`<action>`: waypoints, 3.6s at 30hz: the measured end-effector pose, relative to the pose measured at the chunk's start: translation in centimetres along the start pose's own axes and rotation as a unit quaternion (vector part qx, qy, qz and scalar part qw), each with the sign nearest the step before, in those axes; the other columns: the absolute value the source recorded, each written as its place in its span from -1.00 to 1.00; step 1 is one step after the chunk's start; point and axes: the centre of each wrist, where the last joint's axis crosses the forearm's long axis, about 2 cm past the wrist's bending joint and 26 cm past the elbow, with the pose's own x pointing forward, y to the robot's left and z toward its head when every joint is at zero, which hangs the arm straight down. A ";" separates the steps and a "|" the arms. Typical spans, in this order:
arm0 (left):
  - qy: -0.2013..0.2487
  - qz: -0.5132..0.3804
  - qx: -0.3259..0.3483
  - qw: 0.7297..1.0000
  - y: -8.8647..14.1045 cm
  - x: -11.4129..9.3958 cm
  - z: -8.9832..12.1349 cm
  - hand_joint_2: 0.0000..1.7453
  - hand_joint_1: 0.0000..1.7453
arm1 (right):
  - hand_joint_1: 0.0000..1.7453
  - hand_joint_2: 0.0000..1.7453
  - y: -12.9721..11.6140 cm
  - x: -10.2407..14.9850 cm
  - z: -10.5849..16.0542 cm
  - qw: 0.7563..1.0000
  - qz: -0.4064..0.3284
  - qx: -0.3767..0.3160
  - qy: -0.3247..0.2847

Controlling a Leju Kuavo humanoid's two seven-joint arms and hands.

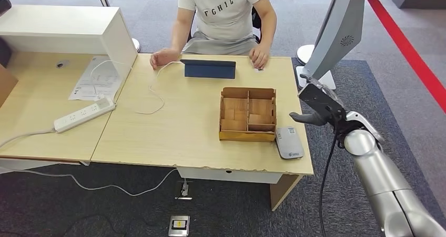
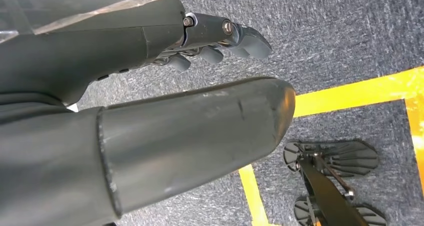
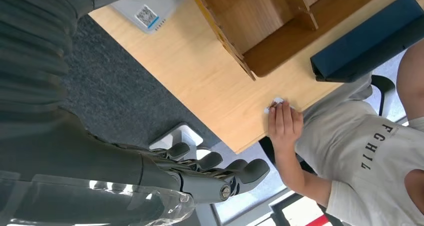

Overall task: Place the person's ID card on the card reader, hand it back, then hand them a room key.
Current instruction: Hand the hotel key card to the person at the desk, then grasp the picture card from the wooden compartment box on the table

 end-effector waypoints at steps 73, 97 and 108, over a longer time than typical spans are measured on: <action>-0.017 -0.016 -0.007 1.000 1.1 0.7 0.1 -1.00 -1.00 | -1.00 1.00 10.7 9.1 0.3 0.926 0.376 -0.031 0.024; -0.016 -0.009 0.003 1.000 0.4 0.4 0.0 -1.00 -1.00 | -1.00 1.00 10.8 7.6 -2.3 0.926 0.372 0.050 0.044; -0.015 -0.007 0.005 1.000 0.4 0.4 0.0 -1.00 -1.00 | -1.00 1.00 12.2 7.6 -0.9 0.932 0.349 0.084 0.053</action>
